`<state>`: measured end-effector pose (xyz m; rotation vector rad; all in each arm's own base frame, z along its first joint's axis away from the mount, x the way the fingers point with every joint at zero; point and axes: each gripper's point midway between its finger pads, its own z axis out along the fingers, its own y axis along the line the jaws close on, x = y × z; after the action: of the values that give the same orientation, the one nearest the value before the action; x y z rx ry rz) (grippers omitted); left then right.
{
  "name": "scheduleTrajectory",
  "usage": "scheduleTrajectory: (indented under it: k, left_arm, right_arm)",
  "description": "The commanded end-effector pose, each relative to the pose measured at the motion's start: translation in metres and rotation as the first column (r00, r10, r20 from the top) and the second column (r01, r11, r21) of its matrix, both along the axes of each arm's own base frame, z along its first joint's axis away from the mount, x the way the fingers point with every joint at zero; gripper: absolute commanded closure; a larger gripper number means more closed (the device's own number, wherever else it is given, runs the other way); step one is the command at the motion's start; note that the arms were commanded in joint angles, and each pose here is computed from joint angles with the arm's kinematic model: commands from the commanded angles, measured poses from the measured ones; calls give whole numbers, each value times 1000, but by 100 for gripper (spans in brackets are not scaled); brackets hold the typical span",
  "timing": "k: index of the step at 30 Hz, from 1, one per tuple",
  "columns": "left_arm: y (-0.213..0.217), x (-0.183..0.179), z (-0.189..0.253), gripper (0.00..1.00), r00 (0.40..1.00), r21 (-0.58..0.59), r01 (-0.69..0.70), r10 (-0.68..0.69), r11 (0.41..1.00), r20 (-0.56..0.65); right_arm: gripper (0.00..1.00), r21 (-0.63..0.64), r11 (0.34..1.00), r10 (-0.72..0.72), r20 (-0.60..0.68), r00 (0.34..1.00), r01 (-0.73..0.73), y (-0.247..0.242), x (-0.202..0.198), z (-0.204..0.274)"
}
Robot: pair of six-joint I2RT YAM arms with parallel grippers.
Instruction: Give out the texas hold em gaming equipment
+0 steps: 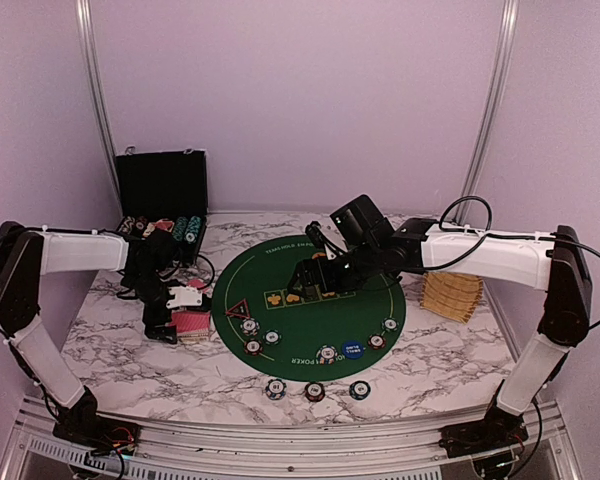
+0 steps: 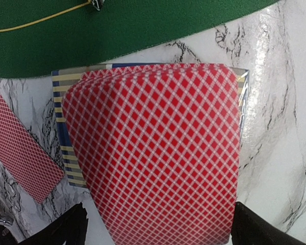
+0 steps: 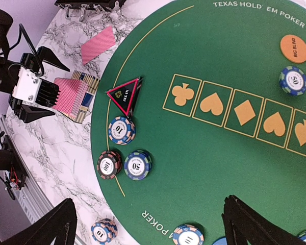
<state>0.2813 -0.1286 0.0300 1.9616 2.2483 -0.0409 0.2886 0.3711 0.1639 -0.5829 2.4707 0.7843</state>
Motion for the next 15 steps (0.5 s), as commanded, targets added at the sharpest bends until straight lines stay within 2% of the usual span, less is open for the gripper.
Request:
scheduleTrajectory:
  k: [1,15]
  left_arm:
    - [-5,8,-1,1,1000,-5,14,-13,1000,18]
    - [-5,6,-12,1,999,1,35,-35,999,8]
  right_arm:
    - [2,28,999,18,15,1000,-18,6,-3,8]
    - [3,26,1000,13,4,1000,-13,6,-4,2]
